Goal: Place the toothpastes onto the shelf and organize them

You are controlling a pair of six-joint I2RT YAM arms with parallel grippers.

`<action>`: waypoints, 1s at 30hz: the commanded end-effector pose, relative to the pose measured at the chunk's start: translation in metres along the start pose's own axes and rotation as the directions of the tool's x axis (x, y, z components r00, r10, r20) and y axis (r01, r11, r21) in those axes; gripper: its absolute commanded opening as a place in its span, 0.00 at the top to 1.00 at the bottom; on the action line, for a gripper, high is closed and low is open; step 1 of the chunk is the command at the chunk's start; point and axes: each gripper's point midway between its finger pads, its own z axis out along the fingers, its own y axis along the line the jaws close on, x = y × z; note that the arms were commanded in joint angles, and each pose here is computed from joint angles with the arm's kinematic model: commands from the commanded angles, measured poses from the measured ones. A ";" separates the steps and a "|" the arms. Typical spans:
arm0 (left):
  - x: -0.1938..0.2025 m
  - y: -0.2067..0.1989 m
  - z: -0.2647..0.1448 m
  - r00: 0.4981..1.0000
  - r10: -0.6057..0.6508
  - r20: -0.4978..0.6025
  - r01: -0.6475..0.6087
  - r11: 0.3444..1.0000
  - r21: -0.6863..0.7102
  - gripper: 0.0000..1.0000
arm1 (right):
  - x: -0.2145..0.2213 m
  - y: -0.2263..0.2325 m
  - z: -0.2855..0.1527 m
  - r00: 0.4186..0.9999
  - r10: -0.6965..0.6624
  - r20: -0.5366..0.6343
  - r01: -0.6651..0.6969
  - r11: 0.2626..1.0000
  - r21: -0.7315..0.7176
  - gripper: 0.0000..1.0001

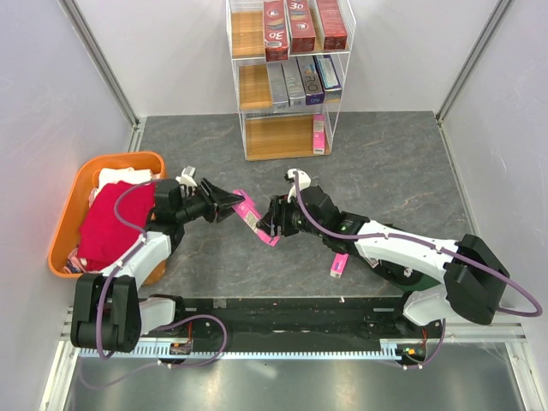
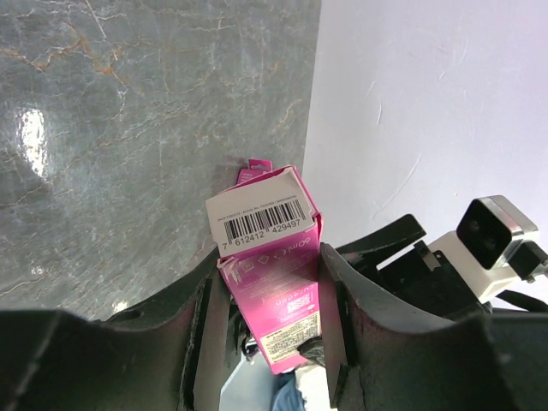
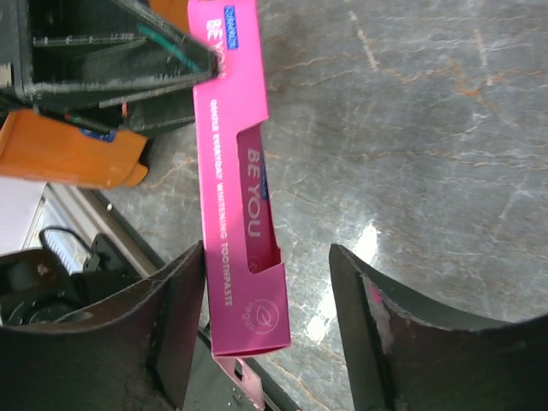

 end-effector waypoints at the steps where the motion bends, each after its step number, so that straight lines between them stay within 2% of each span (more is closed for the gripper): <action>1: -0.003 -0.024 -0.005 1.000 0.016 -0.002 -0.016 0.996 0.084 0.75 | 0.010 0.014 -0.001 0.999 0.024 -0.029 -0.026 0.996 -0.090 0.35; 6: -0.004 -0.025 -0.006 1.000 0.018 0.007 -0.019 0.996 0.090 0.75 | 0.015 0.014 -0.003 0.999 0.026 -0.048 -0.031 0.995 -0.097 0.35; 8: -0.005 -0.025 -0.006 1.000 0.017 0.007 -0.017 0.996 0.090 0.75 | 0.015 0.014 -0.006 0.999 0.024 -0.043 -0.028 0.995 -0.098 0.39; 13: -0.004 -0.024 -0.006 1.000 0.017 0.004 -0.017 0.996 0.090 0.75 | 0.006 0.012 -0.009 0.999 0.034 0.001 -0.034 0.996 -0.082 0.65; 15: -0.003 -0.022 -0.006 1.000 0.015 0.003 -0.015 0.996 0.088 0.74 | 0.003 0.014 -0.010 0.999 0.036 0.008 -0.035 0.996 -0.085 0.72; 17: -0.003 -0.021 -0.006 1.000 0.020 0.002 -0.021 0.996 0.086 0.67 | 0.004 0.013 -0.008 0.999 0.040 0.004 -0.040 0.996 -0.085 0.78; 18: -0.003 -0.020 -0.006 1.000 0.019 0.002 -0.019 0.996 0.082 0.58 | 0.003 0.013 -0.008 0.999 0.051 0.003 -0.051 0.995 -0.087 0.79; 19: -0.003 -0.021 -0.006 0.999 0.034 0.000 -0.034 0.996 0.079 0.30 | 0.004 0.012 -0.006 0.998 0.061 -0.007 -0.062 0.994 -0.092 0.79; 20: -0.004 -0.020 -0.006 0.999 0.039 -0.002 -0.038 0.997 0.069 0.24 | 0.004 0.009 -0.004 0.997 0.072 -0.013 -0.073 0.993 -0.093 0.80; 21: -0.002 -0.014 -0.006 1.000 0.024 -0.008 -0.024 0.999 0.035 0.20 | 0.004 0.008 -0.003 0.995 0.101 -0.014 -0.102 0.990 -0.100 0.81; 24: -0.006 -0.007 -0.010 0.996 0.085 0.009 -0.084 0.996 -0.043 0.10 | 0.002 -0.003 0.001 0.985 0.172 -0.022 -0.173 0.977 -0.122 0.82; 26: -0.016 -0.009 -0.013 0.991 0.125 0.048 -0.120 0.988 -0.094 0.08 | -0.006 -0.013 0.003 0.979 0.204 -0.008 -0.204 0.970 -0.131 0.82; 28: -0.017 -0.005 -0.021 0.985 0.163 0.051 -0.152 0.974 -0.168 0.00 | -0.014 -0.028 0.006 0.971 0.238 0.008 -0.236 0.965 -0.111 0.82; 30: -0.027 0.001 -0.027 0.971 0.223 0.081 -0.198 0.950 -0.243 0.00 | -0.020 -0.036 0.008 0.965 0.260 0.018 -0.256 0.959 -0.118 0.83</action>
